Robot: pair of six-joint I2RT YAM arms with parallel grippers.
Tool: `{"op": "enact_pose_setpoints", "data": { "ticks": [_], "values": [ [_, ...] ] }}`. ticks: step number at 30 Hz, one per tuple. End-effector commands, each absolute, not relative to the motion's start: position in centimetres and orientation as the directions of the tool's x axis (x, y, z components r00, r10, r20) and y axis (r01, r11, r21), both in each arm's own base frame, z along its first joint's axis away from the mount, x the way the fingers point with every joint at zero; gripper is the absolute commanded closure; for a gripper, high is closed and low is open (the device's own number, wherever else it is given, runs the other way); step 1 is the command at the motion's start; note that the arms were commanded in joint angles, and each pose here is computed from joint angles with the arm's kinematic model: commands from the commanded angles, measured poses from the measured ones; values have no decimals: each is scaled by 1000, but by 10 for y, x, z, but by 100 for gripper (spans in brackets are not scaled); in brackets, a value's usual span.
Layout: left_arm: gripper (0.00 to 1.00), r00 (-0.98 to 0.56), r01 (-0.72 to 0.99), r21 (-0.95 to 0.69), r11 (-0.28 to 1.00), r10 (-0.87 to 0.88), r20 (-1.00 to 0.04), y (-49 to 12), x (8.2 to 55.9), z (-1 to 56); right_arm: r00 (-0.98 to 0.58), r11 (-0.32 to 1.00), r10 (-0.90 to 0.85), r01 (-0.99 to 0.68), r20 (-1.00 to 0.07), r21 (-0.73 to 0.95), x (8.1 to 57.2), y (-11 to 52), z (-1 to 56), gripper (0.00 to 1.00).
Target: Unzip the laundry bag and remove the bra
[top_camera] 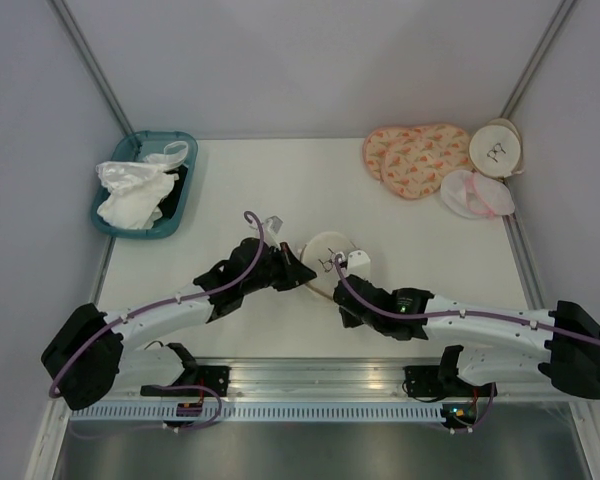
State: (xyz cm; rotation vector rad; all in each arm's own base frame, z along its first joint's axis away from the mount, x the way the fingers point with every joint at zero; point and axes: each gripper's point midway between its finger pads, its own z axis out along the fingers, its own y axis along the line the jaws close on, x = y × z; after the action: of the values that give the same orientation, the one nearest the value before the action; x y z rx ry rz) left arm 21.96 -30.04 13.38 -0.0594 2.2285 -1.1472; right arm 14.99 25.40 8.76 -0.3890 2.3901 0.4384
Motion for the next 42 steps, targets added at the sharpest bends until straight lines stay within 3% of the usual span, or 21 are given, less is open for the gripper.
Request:
{"op": "enact_pose_setpoints", "data": {
  "ticks": [1,3,8,13,15,16,17,20,27,32,42],
  "values": [
    [98,-724,321,-686,653,-298,-622,-294,238,157,-759,976,-139,-212,-636,40,156,209,81,100],
    [98,-724,371,-669,644,-250,-643,-297,234,158,-730,989,-150,-124,-667,-86,172,183,83,100],
    [98,-681,491,-591,640,-141,-719,-296,237,171,-666,980,-126,32,-736,-196,209,156,100,99],
    [98,-606,520,-539,662,-158,-780,-279,286,195,-653,991,-120,-33,-748,-131,212,171,110,100],
    [98,-606,519,-546,658,-168,-778,-282,308,201,-654,993,-98,-111,-750,-33,208,188,112,100],
    [89,-613,519,-556,649,-171,-771,-281,316,202,-652,991,-90,-137,-753,0,206,194,114,100],
    [41,-622,507,-569,648,-182,-762,-286,324,204,-636,986,-53,-157,-770,61,207,203,122,99],
    [1,-659,457,-613,644,-218,-720,-288,326,196,-640,972,-47,-206,-767,112,202,212,122,100],
    [0,-749,241,-729,640,-355,-559,-266,281,154,-653,908,-102,-369,-750,198,192,247,119,100],
    [0,-778,224,-797,561,-390,-494,-278,241,161,-640,763,-122,-549,-758,341,173,292,132,100],
    [1,-820,269,-825,497,-331,-467,-323,222,165,-645,713,-149,-595,-750,370,167,308,130,100]
  ]
}}
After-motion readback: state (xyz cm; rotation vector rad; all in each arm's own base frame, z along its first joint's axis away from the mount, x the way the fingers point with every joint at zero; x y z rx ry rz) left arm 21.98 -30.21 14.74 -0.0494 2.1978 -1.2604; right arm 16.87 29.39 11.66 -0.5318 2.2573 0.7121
